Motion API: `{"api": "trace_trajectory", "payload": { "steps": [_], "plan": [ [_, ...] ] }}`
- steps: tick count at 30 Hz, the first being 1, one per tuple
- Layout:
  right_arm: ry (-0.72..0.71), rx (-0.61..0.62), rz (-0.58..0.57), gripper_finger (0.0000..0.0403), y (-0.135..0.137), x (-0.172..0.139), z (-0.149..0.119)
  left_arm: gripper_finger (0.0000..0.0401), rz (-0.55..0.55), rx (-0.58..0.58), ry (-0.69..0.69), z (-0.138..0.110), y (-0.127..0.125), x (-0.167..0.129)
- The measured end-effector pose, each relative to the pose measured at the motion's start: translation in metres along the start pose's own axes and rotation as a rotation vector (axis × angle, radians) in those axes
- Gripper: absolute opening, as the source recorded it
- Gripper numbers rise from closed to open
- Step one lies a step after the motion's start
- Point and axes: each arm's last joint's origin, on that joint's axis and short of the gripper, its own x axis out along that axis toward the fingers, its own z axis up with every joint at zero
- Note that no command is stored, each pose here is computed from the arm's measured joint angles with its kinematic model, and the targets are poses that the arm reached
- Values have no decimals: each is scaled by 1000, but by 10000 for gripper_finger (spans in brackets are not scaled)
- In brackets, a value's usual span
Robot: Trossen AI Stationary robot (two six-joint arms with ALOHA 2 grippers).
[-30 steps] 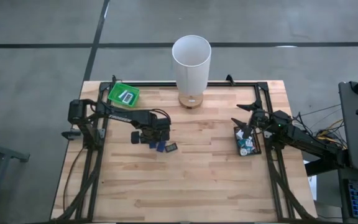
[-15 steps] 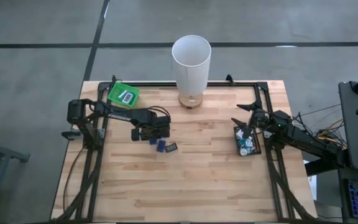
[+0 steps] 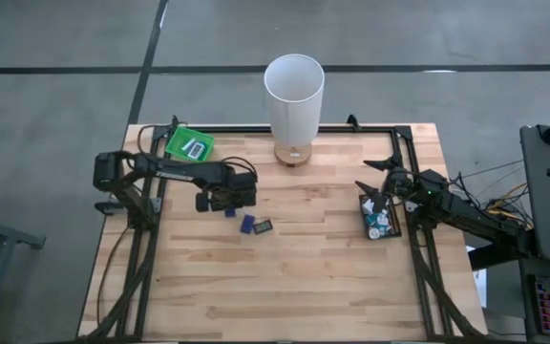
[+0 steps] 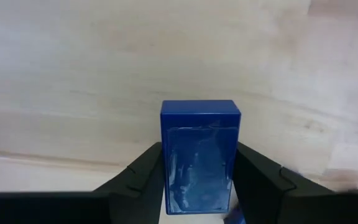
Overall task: Pick & Place Office items
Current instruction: Put the left blue digital clock into the green bin
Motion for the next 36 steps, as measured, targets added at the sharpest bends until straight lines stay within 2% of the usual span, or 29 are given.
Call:
{"api": "trace_trajectory", "payload": {
  "steps": [7, 19, 23, 27, 36],
  "plan": [
    [0, 0, 0, 348, 0, 0, 0, 157, -12, -19, -69, 6, 11, -20],
    [0, 0, 0, 343, 0, 0, 0, 157, 32, -127, -159, 30, 48, -60],
    [0, 0, 0, 347, 0, 0, 0, 161, 35, -150, -207, 42, 62, -73],
    [0, 0, 0, 350, 0, 0, 0, 157, 24, -125, -250, 55, 73, -83],
    [0, 0, 0, 343, 0, 0, 0, 160, 62, -123, -264, 92, 92, -87]
  ]
}}
